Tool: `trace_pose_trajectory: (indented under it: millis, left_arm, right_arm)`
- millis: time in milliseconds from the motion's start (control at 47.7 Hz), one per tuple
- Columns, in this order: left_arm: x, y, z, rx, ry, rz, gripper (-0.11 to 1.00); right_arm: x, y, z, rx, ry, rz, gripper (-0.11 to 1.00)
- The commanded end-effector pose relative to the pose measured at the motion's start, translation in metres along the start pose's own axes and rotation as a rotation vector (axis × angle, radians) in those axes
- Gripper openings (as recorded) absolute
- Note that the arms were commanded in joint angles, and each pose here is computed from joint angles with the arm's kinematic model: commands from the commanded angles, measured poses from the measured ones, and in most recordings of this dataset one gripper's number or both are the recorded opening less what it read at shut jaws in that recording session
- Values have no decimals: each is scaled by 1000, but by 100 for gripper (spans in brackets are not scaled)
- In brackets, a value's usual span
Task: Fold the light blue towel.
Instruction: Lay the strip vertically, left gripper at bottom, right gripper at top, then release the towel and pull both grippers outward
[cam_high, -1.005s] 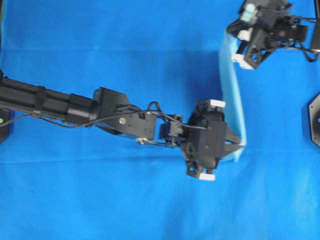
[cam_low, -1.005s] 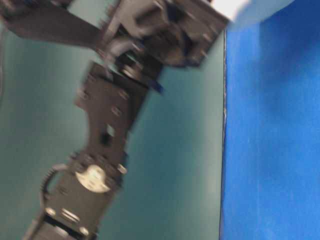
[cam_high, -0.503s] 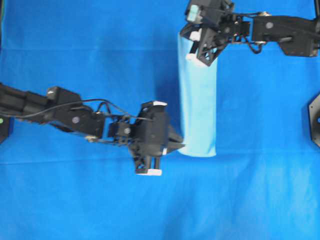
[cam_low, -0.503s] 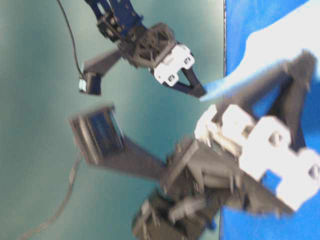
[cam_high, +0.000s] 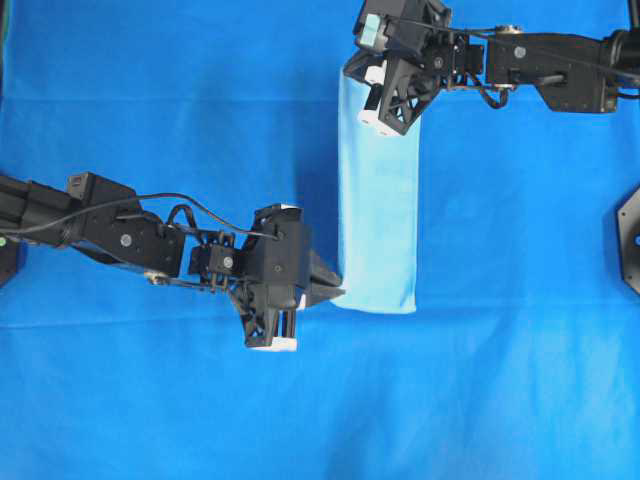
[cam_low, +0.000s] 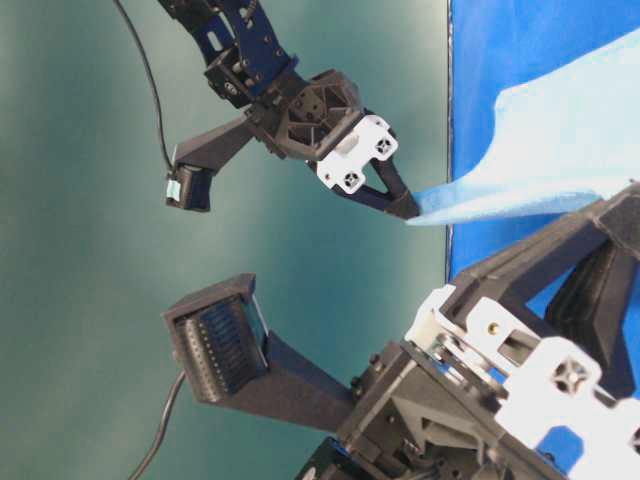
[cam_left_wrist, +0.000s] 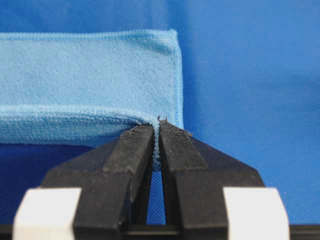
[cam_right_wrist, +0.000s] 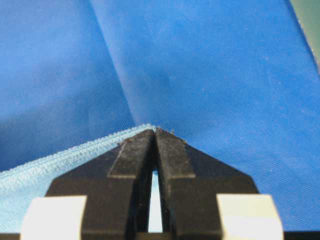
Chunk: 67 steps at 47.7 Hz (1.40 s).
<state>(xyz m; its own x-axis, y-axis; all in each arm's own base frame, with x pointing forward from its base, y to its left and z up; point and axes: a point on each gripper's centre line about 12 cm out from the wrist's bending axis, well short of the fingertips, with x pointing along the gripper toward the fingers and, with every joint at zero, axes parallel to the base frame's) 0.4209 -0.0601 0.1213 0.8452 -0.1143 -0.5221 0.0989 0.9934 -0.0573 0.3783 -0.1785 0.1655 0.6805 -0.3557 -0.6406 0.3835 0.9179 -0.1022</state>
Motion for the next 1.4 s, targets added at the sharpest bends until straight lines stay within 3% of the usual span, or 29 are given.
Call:
trace_pose_trajectory:
  millis: [0, 63, 147, 293, 398, 482, 670, 859, 1089, 1382]
  left_arm:
    - [-5, -4, 18, 4, -50, -10, 2]
    - [-5, -3, 18, 1, -50, -7, 2]
    - [-4, -1, 19, -1, -52, -5, 4]
    - [-4, 0, 22, -4, -58, -1, 41]
    - [-4, 2, 22, -4, -56, 3, 71]
    - [-7, 6, 22, -8, -42, 11, 86]
    - [-29, 5, 31, 1, 42, 13, 83]
    - [-66, -5, 50, 15, 85, -6, 81]
    - [-103, 7, 62, 36, -15, 18, 81]
    - [-146, 59, 58, 39, -228, 163, 81]
  right_arm:
    - [-4, -1, 7, -2, -30, 2, 2]
    - [-4, -1, 7, -3, -35, 5, 5]
    - [-5, 0, 7, -5, -42, 11, 29]
    - [-5, -1, 8, -4, -43, 11, 66]
    - [-5, 0, 7, -4, -42, 11, 64]
    - [-5, 0, 7, -4, -39, 10, 60]
    - [-12, -1, 6, 1, -31, 1, 61]
    - [-39, 7, 7, -6, -56, 9, 61]
    - [-91, 30, -4, -19, -117, 62, 61]
    - [-143, 46, -28, -16, -225, 146, 60]
